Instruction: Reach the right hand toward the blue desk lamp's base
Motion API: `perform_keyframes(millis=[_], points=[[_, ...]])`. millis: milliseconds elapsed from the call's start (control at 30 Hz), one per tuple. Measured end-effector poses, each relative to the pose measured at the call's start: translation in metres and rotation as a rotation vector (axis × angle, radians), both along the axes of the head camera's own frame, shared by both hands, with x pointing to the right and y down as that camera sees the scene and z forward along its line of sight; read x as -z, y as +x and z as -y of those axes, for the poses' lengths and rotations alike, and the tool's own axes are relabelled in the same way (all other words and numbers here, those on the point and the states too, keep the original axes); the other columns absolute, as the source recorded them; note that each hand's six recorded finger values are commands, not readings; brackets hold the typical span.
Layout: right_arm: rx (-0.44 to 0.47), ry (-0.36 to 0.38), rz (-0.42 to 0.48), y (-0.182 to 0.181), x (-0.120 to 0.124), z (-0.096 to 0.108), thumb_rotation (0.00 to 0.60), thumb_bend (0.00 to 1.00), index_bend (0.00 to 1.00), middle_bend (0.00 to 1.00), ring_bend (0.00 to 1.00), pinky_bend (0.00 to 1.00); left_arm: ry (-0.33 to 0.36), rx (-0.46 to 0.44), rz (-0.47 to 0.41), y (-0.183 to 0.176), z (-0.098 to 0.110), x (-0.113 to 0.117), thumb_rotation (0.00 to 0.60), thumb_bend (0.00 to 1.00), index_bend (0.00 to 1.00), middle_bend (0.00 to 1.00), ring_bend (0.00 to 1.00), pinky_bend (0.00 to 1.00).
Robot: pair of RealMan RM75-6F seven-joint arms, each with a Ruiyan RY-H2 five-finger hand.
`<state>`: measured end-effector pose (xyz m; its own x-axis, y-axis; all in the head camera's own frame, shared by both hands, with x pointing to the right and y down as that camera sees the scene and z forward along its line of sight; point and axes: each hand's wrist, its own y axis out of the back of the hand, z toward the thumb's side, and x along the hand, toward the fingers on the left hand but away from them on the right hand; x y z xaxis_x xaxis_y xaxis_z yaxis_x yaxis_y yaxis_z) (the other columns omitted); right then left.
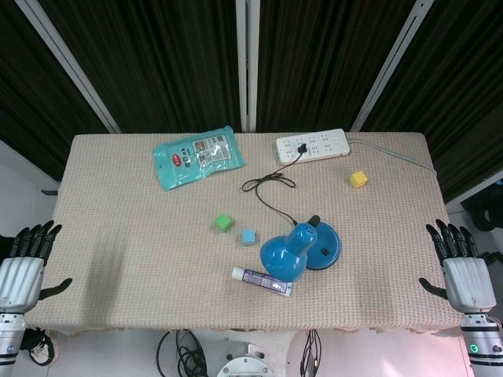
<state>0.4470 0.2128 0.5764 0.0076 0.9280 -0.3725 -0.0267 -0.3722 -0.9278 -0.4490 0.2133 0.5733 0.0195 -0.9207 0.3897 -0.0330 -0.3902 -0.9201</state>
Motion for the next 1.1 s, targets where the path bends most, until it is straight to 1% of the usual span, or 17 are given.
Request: perform_keyframes(millis=[400, 467, 500, 533, 567, 600, 633, 667, 733, 800, 833, 867, 933, 1000, 1100], points=[[0.010, 0.004, 0.010, -0.002, 0.001, -0.001, 0.600, 0.00, 0.00, 0.00, 0.00, 0.00, -0.005, -0.005, 0.000, 0.002, -0.001, 0.000, 0.600, 0.10, 0.00, 0.01, 0.00, 0.00], [0.015, 0.007, 0.013, -0.003, 0.002, -0.001, 0.600, 0.01, 0.00, 0.00, 0.00, 0.00, -0.007, -0.006, 0.001, 0.002, -0.001, -0.001, 0.600, 0.10, 0.00, 0.01, 0.00, 0.00], [0.018, 0.008, 0.013, -0.004, 0.003, -0.001, 0.600, 0.07, 0.00, 0.00, 0.00, 0.00, -0.008, -0.005, 0.000, 0.002, -0.001, -0.001, 0.600, 0.10, 0.00, 0.01, 0.00, 0.00], [0.021, 0.008, 0.014, -0.004, 0.003, -0.001, 0.600, 0.16, 0.00, 0.00, 0.00, 0.00, -0.008, -0.005, 0.000, 0.002, -0.001, -0.001, 0.600, 0.10, 0.00, 0.01, 0.00, 0.00], [0.022, 0.005, 0.014, -0.004, 0.003, -0.001, 0.600, 0.31, 0.00, 0.00, 0.00, 0.00, -0.008, -0.006, 0.000, 0.003, -0.001, 0.000, 0.600, 0.10, 0.00, 0.01, 0.00, 0.00], [0.024, 0.001, 0.012, -0.005, 0.002, -0.002, 0.600, 0.53, 0.00, 0.00, 0.00, 0.00, -0.007, -0.006, 0.001, 0.003, -0.001, 0.000, 0.600, 0.10, 0.00, 0.01, 0.00, 0.00], [0.024, -0.004, 0.008, -0.004, 0.001, -0.002, 0.600, 0.68, 0.00, 0.00, 0.00, 0.00, -0.006, -0.007, 0.002, 0.003, -0.001, 0.000, 0.600, 0.10, 0.00, 0.01, 0.00, 0.00], [0.024, -0.010, 0.002, -0.004, 0.000, -0.002, 0.600, 0.86, 0.00, 0.00, 0.00, 0.00, -0.005, -0.008, 0.004, 0.003, -0.001, 0.000, 0.600, 0.10, 0.00, 0.01, 0.00, 0.00], [0.023, -0.036, -0.008, -0.005, -0.003, -0.003, 0.600, 0.96, 0.00, 0.00, 0.00, 0.00, -0.005, -0.008, 0.009, 0.003, -0.001, 0.000, 0.600, 0.10, 0.00, 0.01, 0.00, 0.00], [0.030, -0.068, -0.014, -0.008, -0.008, -0.004, 0.600, 0.97, 0.00, 0.02, 0.01, 0.05, -0.009, -0.007, 0.009, 0.003, -0.002, -0.001, 0.600, 0.10, 0.00, 0.01, 0.00, 0.00], [0.037, -0.082, -0.015, -0.011, -0.010, -0.004, 0.600, 0.95, 0.00, 0.06, 0.05, 0.13, -0.011, -0.007, 0.008, 0.003, -0.002, -0.002, 0.600, 0.10, 0.00, 0.01, 0.00, 0.00], [0.046, -0.096, -0.015, -0.014, -0.013, -0.005, 0.600, 0.93, 0.00, 0.13, 0.13, 0.25, -0.016, -0.006, 0.008, 0.003, -0.002, -0.003, 0.600, 0.10, 0.00, 0.01, 0.00, 0.00], [0.072, -0.125, -0.011, -0.021, -0.018, -0.005, 0.600, 0.92, 0.00, 0.26, 0.25, 0.40, -0.019, -0.008, 0.008, 0.004, -0.002, -0.003, 0.600, 0.10, 0.00, 0.01, 0.00, 0.00], [0.103, -0.153, -0.010, -0.030, -0.024, -0.004, 0.600, 0.90, 0.00, 0.37, 0.33, 0.47, -0.017, -0.011, 0.007, 0.005, -0.002, -0.003, 0.600, 0.10, 0.00, 0.01, 0.00, 0.00], [0.155, -0.195, -0.013, -0.045, -0.036, -0.004, 0.600, 0.84, 0.00, 0.43, 0.38, 0.48, -0.019, -0.008, 0.006, 0.004, -0.002, -0.003, 0.600, 0.10, 0.00, 0.01, 0.00, 0.00]])
